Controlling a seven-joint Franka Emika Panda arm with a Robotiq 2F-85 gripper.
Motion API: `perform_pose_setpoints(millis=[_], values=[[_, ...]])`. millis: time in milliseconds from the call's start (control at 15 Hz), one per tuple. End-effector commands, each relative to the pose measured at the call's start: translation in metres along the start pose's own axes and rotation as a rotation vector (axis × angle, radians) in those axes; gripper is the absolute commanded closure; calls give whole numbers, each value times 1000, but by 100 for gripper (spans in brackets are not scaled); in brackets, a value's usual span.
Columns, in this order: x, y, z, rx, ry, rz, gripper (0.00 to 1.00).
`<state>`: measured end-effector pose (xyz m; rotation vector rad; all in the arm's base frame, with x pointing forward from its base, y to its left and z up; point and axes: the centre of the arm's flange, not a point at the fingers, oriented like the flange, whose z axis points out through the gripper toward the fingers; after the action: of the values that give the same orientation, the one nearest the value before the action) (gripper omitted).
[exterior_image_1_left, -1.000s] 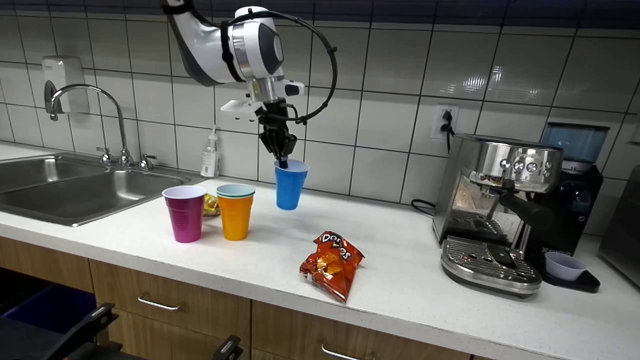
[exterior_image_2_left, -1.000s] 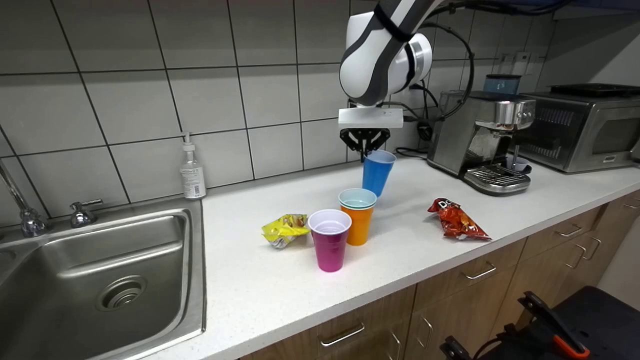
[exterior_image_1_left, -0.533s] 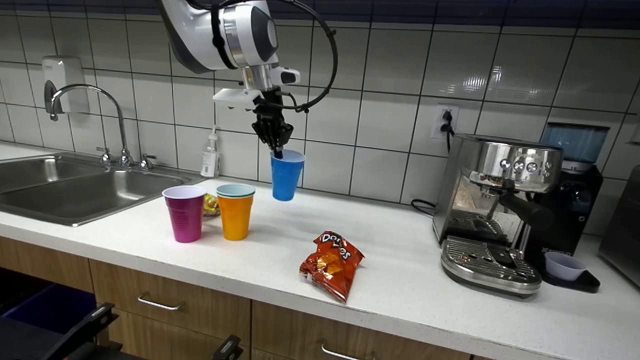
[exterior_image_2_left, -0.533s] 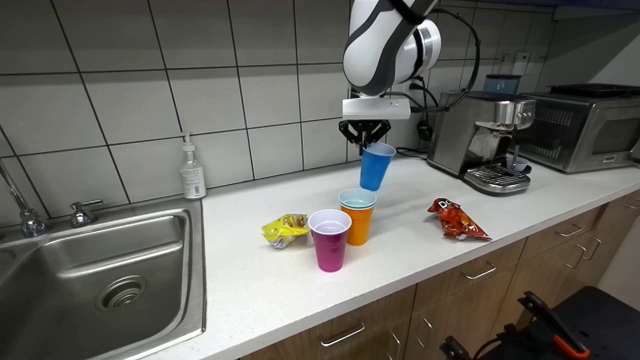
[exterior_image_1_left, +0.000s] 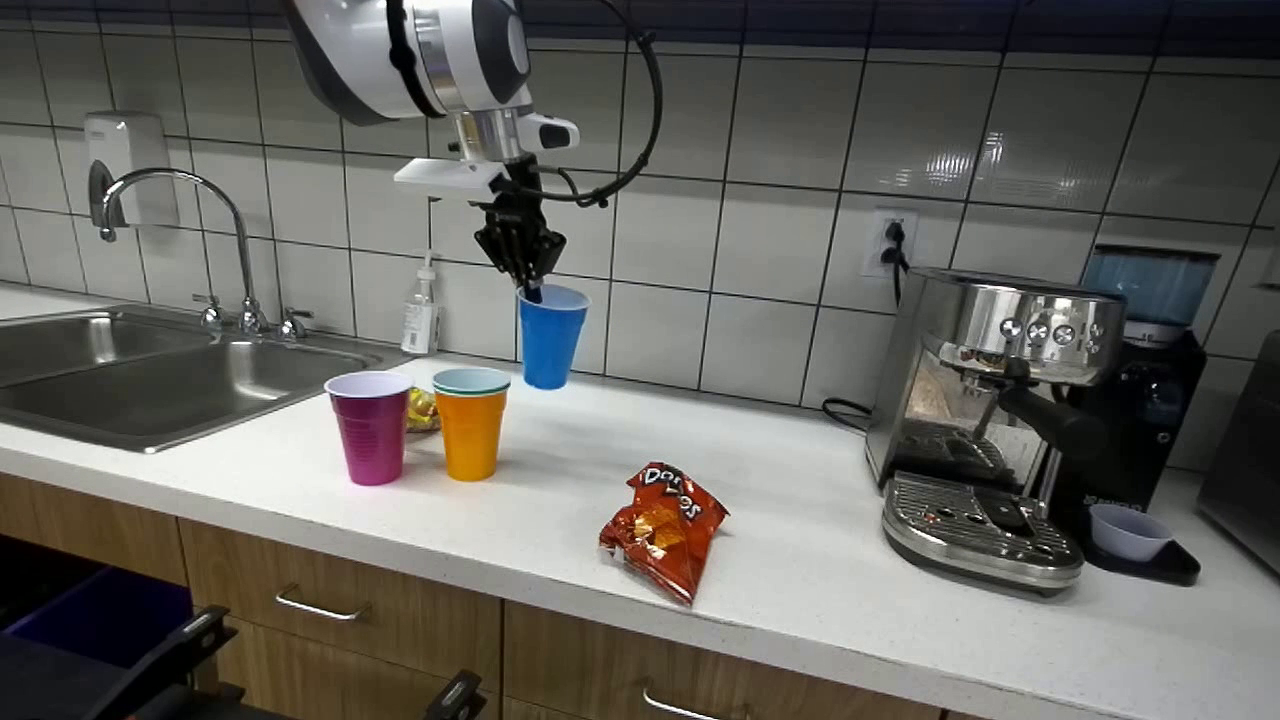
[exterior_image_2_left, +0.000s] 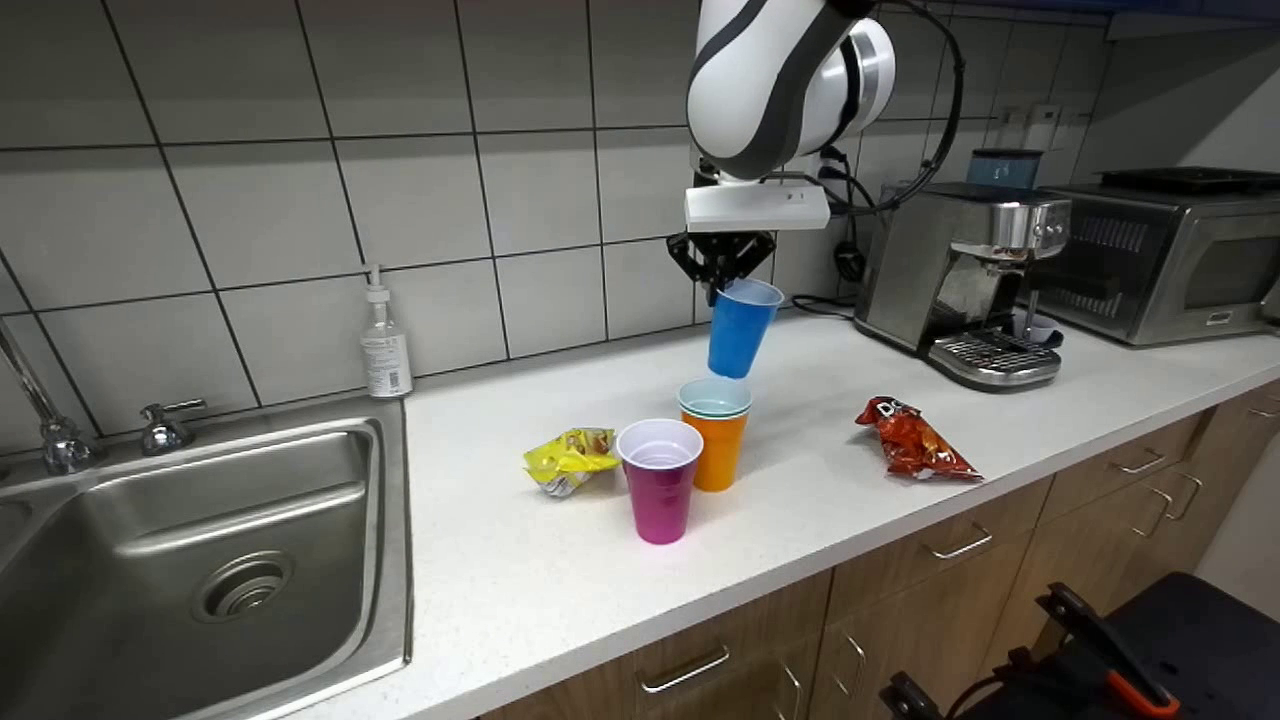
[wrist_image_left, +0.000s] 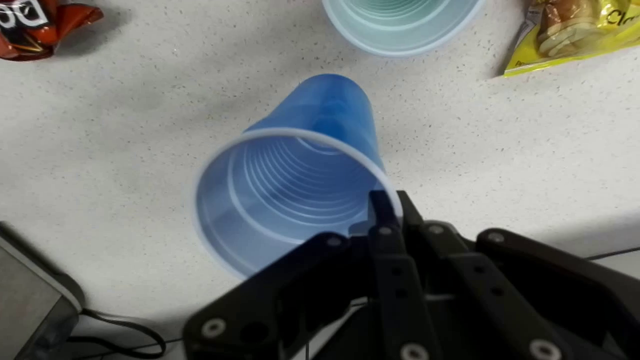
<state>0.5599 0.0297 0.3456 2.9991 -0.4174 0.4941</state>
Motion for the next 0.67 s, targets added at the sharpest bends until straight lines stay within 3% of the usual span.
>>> perform_pose_setpoints(millis=[0,600], values=[[-13,6,-20,40,24,-43,99],[-29,1,-42,91,64,-117,99]])
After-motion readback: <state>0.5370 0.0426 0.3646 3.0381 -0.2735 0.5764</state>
